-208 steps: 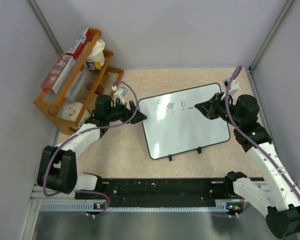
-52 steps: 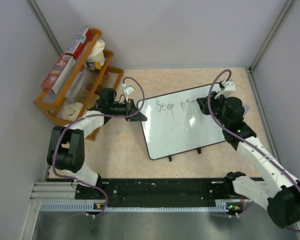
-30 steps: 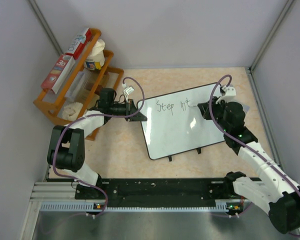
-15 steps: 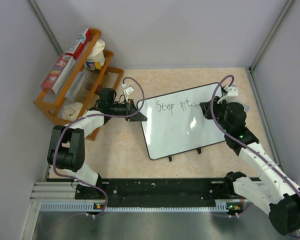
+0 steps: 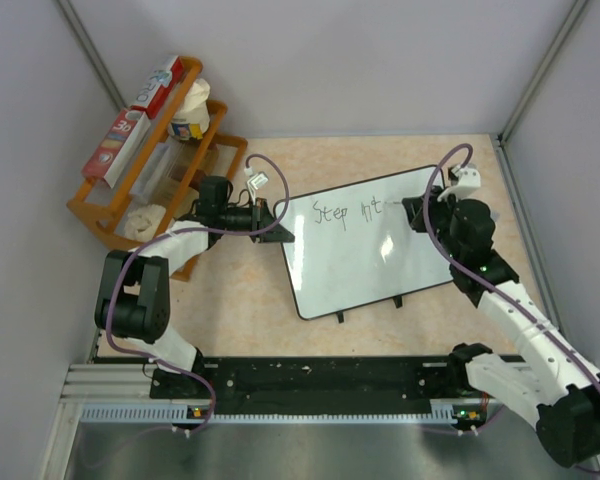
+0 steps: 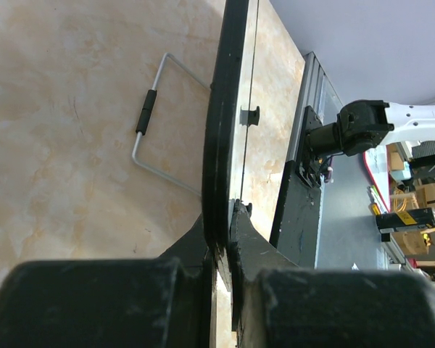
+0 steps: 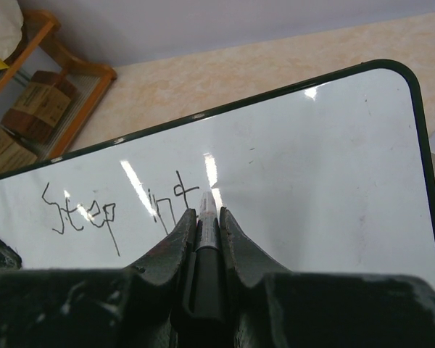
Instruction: Write a sentence on the whiteboard
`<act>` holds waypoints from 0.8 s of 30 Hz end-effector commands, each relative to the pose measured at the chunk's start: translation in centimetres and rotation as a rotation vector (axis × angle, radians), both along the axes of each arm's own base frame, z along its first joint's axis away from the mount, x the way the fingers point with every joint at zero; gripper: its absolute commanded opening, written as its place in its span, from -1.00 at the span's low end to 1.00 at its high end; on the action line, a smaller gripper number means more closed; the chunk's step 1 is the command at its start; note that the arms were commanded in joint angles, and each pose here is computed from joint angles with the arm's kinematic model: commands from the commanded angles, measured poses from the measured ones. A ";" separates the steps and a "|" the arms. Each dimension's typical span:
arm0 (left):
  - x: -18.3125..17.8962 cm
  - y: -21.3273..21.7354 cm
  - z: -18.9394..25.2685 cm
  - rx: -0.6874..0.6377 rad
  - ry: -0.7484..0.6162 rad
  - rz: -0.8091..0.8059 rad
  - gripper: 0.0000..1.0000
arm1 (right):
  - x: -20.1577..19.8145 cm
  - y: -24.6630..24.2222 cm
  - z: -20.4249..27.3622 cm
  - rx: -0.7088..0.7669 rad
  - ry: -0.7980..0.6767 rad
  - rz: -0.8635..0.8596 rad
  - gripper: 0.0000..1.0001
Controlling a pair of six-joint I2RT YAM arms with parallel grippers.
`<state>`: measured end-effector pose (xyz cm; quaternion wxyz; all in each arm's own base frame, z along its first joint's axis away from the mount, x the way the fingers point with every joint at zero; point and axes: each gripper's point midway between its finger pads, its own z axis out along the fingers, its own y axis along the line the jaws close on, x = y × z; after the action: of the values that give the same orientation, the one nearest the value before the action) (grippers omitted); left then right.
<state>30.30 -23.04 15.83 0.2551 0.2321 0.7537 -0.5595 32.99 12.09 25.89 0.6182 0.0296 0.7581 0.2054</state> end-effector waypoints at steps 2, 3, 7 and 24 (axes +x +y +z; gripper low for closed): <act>1.1 0.4 -4.3 0.139 -0.140 0.017 -1.00 | 1.1 -0.2 1.4 0.014 -0.025 -0.019 -1.00; 1.1 0.4 -4.3 0.140 -0.142 0.018 -1.00 | 1.1 -0.1 1.3 0.015 -0.021 -0.016 -1.00; 1.1 0.4 -4.5 0.141 -0.139 0.018 -1.00 | 1.1 0.1 0.7 0.015 -0.007 -0.006 -1.00; 1.1 0.4 -4.5 0.144 -0.139 0.019 -1.00 | -0.4 0.1 -1.6 -0.004 0.048 0.025 -1.00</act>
<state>30.33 -23.01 15.75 0.2542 0.2307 0.7545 -0.5593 33.20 12.60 24.30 0.5967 0.0218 0.7740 0.2107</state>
